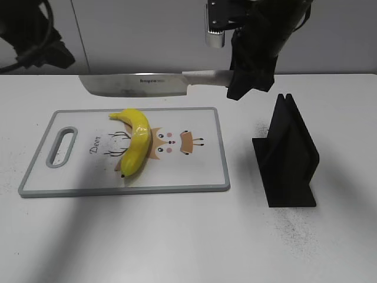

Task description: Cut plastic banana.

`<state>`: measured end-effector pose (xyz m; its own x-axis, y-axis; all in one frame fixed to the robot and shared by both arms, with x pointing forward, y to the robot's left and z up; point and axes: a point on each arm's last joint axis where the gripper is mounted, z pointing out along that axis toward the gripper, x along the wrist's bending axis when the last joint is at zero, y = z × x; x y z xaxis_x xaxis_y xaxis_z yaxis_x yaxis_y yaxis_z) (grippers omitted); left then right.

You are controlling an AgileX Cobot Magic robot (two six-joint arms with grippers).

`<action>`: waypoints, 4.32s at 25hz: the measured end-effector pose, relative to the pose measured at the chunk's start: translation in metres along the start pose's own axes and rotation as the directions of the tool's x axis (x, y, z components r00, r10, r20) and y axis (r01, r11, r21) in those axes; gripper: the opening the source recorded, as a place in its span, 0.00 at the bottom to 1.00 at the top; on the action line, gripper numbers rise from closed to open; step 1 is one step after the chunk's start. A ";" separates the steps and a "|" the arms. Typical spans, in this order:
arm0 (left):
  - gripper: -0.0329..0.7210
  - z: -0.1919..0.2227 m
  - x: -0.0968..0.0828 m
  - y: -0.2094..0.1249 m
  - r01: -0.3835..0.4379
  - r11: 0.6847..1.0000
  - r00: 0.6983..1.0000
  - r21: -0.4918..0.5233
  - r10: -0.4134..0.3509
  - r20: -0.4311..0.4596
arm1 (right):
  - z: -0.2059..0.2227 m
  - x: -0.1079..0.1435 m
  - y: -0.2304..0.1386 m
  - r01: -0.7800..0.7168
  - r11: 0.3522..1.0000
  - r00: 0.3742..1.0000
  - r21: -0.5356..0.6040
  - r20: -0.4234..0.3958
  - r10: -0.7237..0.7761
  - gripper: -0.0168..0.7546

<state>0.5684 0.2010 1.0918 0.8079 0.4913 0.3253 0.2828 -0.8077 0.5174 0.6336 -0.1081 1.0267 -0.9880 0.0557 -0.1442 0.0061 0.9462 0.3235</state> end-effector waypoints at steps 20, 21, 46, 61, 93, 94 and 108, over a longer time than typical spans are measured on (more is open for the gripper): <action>0.32 0.095 -0.022 0.012 -0.246 0.965 0.940 0.089 0.215 0.265 | 0.042 -0.007 -0.001 0.060 0.997 0.997 -0.049 -0.049 -0.062 0.23; 0.20 0.095 -0.022 0.012 -0.247 0.965 0.940 0.087 0.216 0.264 | 0.043 -0.007 -0.001 0.058 0.997 0.997 -0.050 -0.049 -0.061 0.23; 0.03 0.162 -0.028 -0.012 -0.273 0.952 0.926 0.140 0.220 0.306 | 0.084 -0.022 -0.008 0.081 0.997 0.996 -0.018 -0.034 -0.082 0.23; 0.02 0.199 -0.034 -0.023 -0.274 0.949 0.914 0.155 0.206 0.350 | 0.126 -0.027 -0.024 0.054 0.998 0.988 0.033 -0.147 -0.049 0.24; 0.38 0.072 -0.010 0.029 -0.285 0.958 0.940 0.029 0.273 0.204 | -0.003 -0.028 0.022 0.052 0.996 0.999 -0.073 0.010 -0.051 0.24; 0.48 0.071 -0.011 0.030 -0.274 0.961 0.943 0.020 0.264 0.204 | -0.003 -0.028 0.022 0.048 0.996 0.999 -0.074 0.009 -0.048 0.23; 0.90 0.013 -0.007 0.046 -0.138 0.987 0.984 -0.084 0.146 0.104 | -0.003 -0.030 0.016 -0.012 1.000 0.999 -0.014 0.039 0.013 0.23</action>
<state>0.5825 0.1558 1.1033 0.8898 0.3313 0.3138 0.1244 -0.8376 0.5319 0.6634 -0.0954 1.0391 -0.9811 0.0801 -0.1762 0.0161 0.9411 0.3379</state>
